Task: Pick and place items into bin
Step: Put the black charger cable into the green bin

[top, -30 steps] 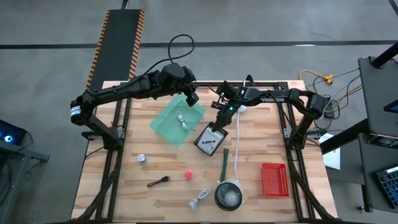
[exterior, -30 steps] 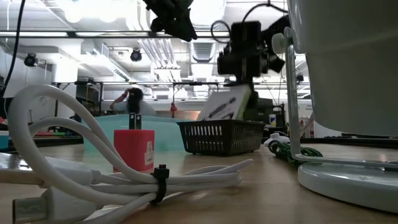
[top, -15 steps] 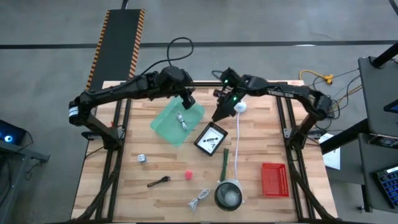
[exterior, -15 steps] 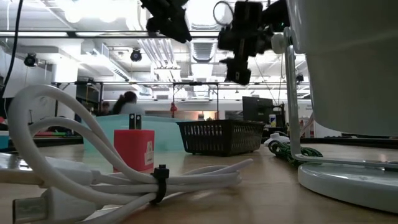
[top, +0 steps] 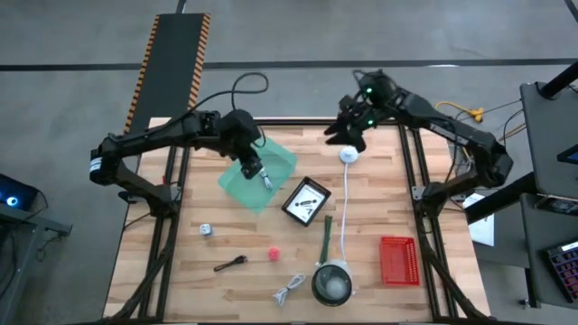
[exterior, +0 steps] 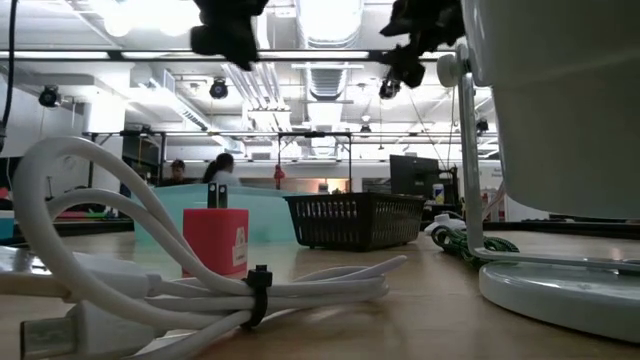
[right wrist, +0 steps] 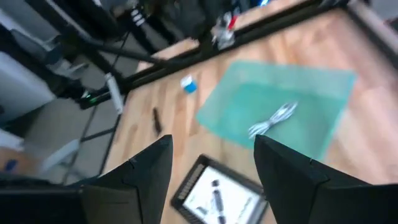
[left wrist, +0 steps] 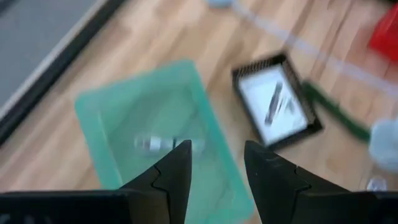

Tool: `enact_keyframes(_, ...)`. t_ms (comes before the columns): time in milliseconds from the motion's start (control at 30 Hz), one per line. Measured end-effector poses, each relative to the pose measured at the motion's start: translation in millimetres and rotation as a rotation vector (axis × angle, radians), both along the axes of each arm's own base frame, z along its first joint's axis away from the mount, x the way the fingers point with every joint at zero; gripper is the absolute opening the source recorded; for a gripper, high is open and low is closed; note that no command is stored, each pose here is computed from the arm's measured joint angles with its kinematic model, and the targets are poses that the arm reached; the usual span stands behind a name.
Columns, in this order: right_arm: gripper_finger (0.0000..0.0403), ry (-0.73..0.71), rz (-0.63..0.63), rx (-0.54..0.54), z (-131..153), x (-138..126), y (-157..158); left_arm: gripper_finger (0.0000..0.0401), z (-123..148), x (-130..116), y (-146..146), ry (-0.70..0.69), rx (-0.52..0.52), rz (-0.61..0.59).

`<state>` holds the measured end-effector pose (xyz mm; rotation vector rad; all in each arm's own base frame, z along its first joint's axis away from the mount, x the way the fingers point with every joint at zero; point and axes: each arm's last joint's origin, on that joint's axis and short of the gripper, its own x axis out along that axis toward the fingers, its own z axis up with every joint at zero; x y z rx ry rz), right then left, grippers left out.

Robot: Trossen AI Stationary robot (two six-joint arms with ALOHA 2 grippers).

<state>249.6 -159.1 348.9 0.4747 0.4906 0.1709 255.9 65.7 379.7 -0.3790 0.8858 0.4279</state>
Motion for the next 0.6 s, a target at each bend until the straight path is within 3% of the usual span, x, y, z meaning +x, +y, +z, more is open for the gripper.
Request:
enact_keyframes(200,0.021,-0.04,-0.156,-0.199,28.9,-21.3,-5.3,0.013,-8.8,-8.6,-23.6,0.145,-0.107,-0.102)
enact_keyframes(333,0.021,-0.038,-0.282,-0.302,41.3,-30.4,-8.4,0.013,-13.8,-10.6,-38.3,0.232,-0.1,-0.192)
enact_keyframes(467,0.021,-0.054,-0.382,-0.352,49.9,-35.1,-9.3,0.0142,-19.8,-2.7,-41.9,0.263,-0.049,-0.306)
enact_keyframes(600,0.021,-0.051,-0.419,-0.324,50.7,-35.9,-9.4,0.0184,-23.1,1.4,-40.9,0.275,-0.028,-0.34)
